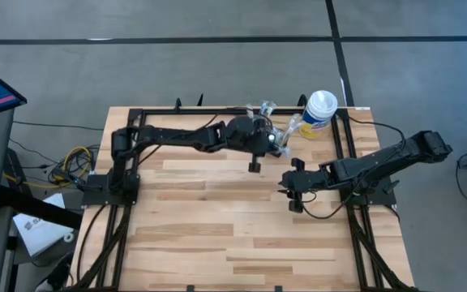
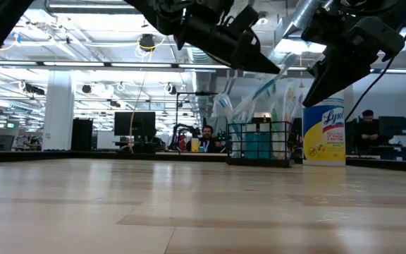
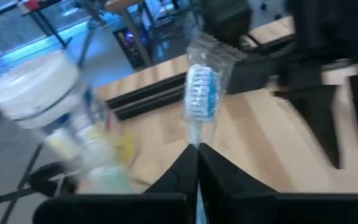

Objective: Pick & Place toothbrushing station
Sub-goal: Put the blue toothbrush into the mesh organizer

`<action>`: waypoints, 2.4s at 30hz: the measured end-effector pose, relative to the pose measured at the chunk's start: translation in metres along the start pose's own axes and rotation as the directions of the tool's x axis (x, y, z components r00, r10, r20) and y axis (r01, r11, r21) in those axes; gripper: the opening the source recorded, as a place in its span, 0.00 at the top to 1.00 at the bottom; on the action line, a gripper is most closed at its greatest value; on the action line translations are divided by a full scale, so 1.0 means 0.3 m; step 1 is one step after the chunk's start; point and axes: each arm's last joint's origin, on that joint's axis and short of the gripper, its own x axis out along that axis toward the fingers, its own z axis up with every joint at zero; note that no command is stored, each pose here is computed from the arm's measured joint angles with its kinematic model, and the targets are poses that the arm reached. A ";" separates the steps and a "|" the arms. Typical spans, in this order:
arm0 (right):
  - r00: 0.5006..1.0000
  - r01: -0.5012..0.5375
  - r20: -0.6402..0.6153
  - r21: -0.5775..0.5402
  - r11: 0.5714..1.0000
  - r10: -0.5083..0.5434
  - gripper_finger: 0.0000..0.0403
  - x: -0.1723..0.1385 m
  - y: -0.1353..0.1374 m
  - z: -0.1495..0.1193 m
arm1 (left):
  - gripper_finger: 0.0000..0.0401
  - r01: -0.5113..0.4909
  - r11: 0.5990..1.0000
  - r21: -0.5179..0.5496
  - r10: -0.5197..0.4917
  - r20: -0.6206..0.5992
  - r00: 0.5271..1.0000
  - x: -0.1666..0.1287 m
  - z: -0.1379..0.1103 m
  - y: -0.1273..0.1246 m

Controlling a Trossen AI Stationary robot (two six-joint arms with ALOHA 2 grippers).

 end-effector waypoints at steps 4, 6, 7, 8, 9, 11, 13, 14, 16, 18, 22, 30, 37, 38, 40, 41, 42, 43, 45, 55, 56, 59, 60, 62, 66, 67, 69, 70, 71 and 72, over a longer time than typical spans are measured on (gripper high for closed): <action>1.000 0.001 -0.004 -0.001 1.000 -0.001 0.72 0.000 -0.001 -0.001 | 1.00 -0.042 0.999 -0.015 0.042 0.017 0.999 -0.007 -0.013 0.050; 1.000 0.001 -0.005 0.001 1.000 -0.001 0.72 0.000 -0.001 -0.001 | 1.00 -0.067 0.997 -0.033 0.068 0.035 0.997 -0.011 -0.016 0.077; 1.000 0.001 -0.005 0.005 1.000 -0.001 0.72 0.000 -0.001 -0.002 | 1.00 -0.081 0.996 -0.038 0.083 0.046 0.996 -0.014 -0.017 0.091; 1.000 0.002 -0.005 0.011 1.000 -0.002 0.72 0.000 -0.001 -0.002 | 1.00 -0.094 0.995 -0.039 0.096 0.056 0.994 -0.017 -0.018 0.104; 1.000 0.002 -0.007 0.017 1.000 -0.002 0.72 0.000 -0.001 -0.002 | 1.00 -0.107 0.993 -0.041 0.110 0.065 0.992 -0.020 -0.020 0.118; 1.000 0.002 -0.006 0.024 1.000 -0.002 0.72 0.000 -0.001 -0.002 | 1.00 -0.133 0.990 -0.053 0.137 0.090 0.986 -0.026 -0.023 0.147; 1.000 0.003 -0.007 0.024 1.000 -0.002 0.72 0.000 -0.001 -0.003 | 1.00 -0.143 0.987 -0.070 0.151 0.127 0.980 -0.035 -0.024 0.177; 1.000 0.003 -0.008 0.024 1.000 -0.003 0.72 0.001 -0.001 -0.004 | 1.00 -0.146 0.986 -0.075 0.156 0.144 0.977 -0.039 -0.026 0.192; 1.000 0.003 -0.008 0.024 1.000 -0.003 0.72 0.001 -0.001 -0.003 | 1.00 -0.159 0.984 -0.078 0.170 0.171 0.971 -0.049 -0.030 0.220; 1.000 0.003 -0.008 0.024 1.000 -0.003 0.72 0.001 -0.001 -0.003 | 1.00 -0.168 0.981 -0.095 0.185 0.200 0.962 -0.058 -0.032 0.247; 1.000 0.003 -0.008 0.024 1.000 -0.003 0.72 0.001 -0.001 -0.003 | 1.00 -0.172 0.976 -0.133 0.202 0.270 0.941 -0.075 -0.042 0.285; 1.000 0.003 -0.008 0.023 1.000 -0.003 0.72 0.001 -0.001 -0.003 | 1.00 -0.220 0.955 -0.201 0.289 0.444 0.848 -0.115 -0.172 0.269; 1.000 0.006 -0.008 0.017 1.000 -0.005 0.72 0.001 -0.004 -0.003 | 1.00 -0.246 0.938 -0.245 0.341 0.512 0.788 -0.155 -0.244 0.244; 1.000 0.008 -0.008 0.018 1.000 -0.007 0.72 0.002 -0.006 -0.002 | 1.00 -0.254 0.934 -0.253 0.351 0.501 0.791 -0.155 -0.254 0.240; 1.000 0.012 -0.008 0.023 1.000 -0.012 0.72 0.003 -0.011 -0.001 | 1.00 -0.270 0.926 -0.264 0.370 0.494 0.787 -0.158 -0.265 0.234; 1.000 0.015 -0.008 0.026 1.000 -0.015 0.72 0.004 -0.013 -0.001 | 1.00 -0.274 0.925 -0.265 0.374 0.494 0.785 -0.159 -0.267 0.233; 1.000 0.018 -0.009 0.029 0.999 -0.017 0.72 0.005 -0.016 0.000 | 1.00 -0.274 0.923 -0.269 0.376 0.492 0.785 -0.160 -0.271 0.231; 1.000 0.020 -0.009 0.032 0.999 -0.020 0.72 0.005 -0.019 0.000 | 1.00 -0.273 0.923 -0.270 0.376 0.488 0.788 -0.159 -0.276 0.228; 1.000 0.025 -0.009 0.038 0.999 -0.025 0.72 0.006 -0.025 0.002 | 1.00 -0.271 0.924 -0.270 0.374 0.489 0.788 -0.160 -0.280 0.221; 1.000 0.030 -0.010 0.043 0.999 -0.029 0.72 0.007 -0.029 0.002 | 1.00 -0.314 0.885 -0.343 0.456 0.509 0.730 -0.151 -0.317 0.212; 1.000 0.030 -0.010 0.043 0.999 -0.029 0.72 0.007 -0.029 0.002 | 1.00 -0.306 0.884 -0.353 0.455 0.505 0.733 -0.143 -0.329 0.208; 1.000 0.030 -0.011 0.042 0.999 -0.030 0.72 0.007 -0.029 0.002 | 1.00 -0.291 0.882 -0.371 0.452 0.489 0.746 -0.119 -0.364 0.198; 0.999 0.031 -0.014 0.042 0.999 -0.030 0.72 0.007 -0.029 0.001 | 1.00 -0.290 0.882 -0.372 0.452 0.487 0.747 -0.114 -0.371 0.196; 0.999 0.032 -0.021 0.040 0.999 -0.032 0.72 0.007 -0.030 -0.002 | 1.00 -0.289 0.876 -0.385 0.459 0.485 0.744 -0.109 -0.379 0.194; 0.999 0.033 -0.024 0.039 0.999 -0.032 0.72 0.008 -0.030 -0.003 | 1.00 -0.291 0.875 -0.387 0.462 0.488 0.740 -0.108 -0.381 0.193; 0.999 0.033 -0.024 0.039 0.999 -0.032 0.72 0.007 -0.030 -0.003 | 1.00 -0.291 0.875 -0.387 0.462 0.488 0.740 -0.108 -0.381 0.193; 0.999 0.033 -0.025 0.039 0.999 -0.032 0.72 0.007 -0.030 -0.003 | 1.00 -0.294 0.873 -0.388 0.465 0.487 0.739 -0.110 -0.383 0.197; 0.999 0.033 -0.025 0.039 0.999 -0.032 0.72 0.007 -0.030 -0.003 | 1.00 -0.295 0.873 -0.389 0.466 0.486 0.739 -0.110 -0.384 0.197; 0.999 0.033 -0.024 0.039 0.999 -0.032 0.72 0.007 -0.030 -0.003 | 1.00 -0.296 0.872 -0.390 0.467 0.481 0.742 -0.109 -0.385 0.198; 0.999 0.033 -0.025 0.039 0.999 -0.032 0.72 0.007 -0.030 -0.003 | 1.00 -0.297 0.871 -0.391 0.468 0.479 0.743 -0.108 -0.386 0.198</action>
